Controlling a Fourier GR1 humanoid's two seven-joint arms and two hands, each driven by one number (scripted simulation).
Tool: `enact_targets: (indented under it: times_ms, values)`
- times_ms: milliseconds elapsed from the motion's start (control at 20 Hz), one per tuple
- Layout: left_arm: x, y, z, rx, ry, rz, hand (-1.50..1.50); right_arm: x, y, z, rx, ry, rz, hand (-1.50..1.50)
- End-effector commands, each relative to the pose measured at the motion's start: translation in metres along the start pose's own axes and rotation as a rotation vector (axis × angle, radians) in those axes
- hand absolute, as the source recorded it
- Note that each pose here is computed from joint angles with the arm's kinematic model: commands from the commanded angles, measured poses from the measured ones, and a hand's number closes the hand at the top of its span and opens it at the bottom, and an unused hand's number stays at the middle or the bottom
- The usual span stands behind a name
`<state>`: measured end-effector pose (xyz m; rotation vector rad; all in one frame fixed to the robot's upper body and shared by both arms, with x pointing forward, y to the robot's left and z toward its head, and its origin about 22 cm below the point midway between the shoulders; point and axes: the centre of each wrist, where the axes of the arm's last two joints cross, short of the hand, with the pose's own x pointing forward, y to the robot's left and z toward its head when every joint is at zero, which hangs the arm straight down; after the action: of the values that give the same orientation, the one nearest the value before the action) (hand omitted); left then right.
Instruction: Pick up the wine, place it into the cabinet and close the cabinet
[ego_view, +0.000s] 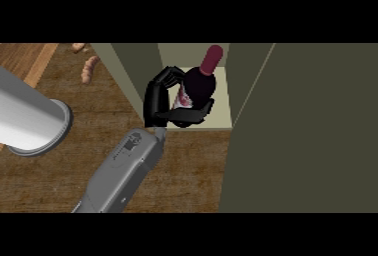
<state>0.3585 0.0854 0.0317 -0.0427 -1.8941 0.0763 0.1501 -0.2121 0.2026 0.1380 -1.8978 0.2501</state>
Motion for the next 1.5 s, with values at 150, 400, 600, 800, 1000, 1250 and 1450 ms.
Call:
enact_targets:
  times_ms: [150, 400, 600, 800, 1000, 1250, 1450]
  values:
    - [-0.005, 0.007, -0.027, -0.013, 0.032, 0.019, 1.5, 0.02, 0.017, 0.013, 0.021, -0.033, -0.064, -1.5]
    - [0.0, 0.002, -0.045, -0.007, 0.07, -0.02, 1.5, 0.016, 0.003, 0.019, 0.017, -0.039, -0.044, -1.5]
    - [-0.002, -0.002, -0.054, 0.013, 0.072, -0.039, 1.5, 0.017, -0.001, 0.005, 0.028, -0.021, -0.063, -1.5]
    - [-0.007, -0.001, -0.06, 0.04, 0.024, -0.091, 1.5, 0.008, 0.01, 0.003, 0.055, -0.038, -0.054, -1.5]
    - [-0.017, 0.011, -0.058, 0.042, -0.033, -0.102, 1.5, 0.005, -0.004, 0.008, 0.05, -0.043, -0.047, -1.5]
    - [-0.016, 0.01, -0.065, 0.083, -0.063, -0.147, 1.5, 0.012, 0.005, 0.01, 0.049, -0.033, -0.051, -1.5]
    - [0.0, 0.01, -0.084, 0.096, -0.044, -0.139, 1.5, 0.003, 0.002, 0.009, 0.049, -0.042, -0.059, -1.5]
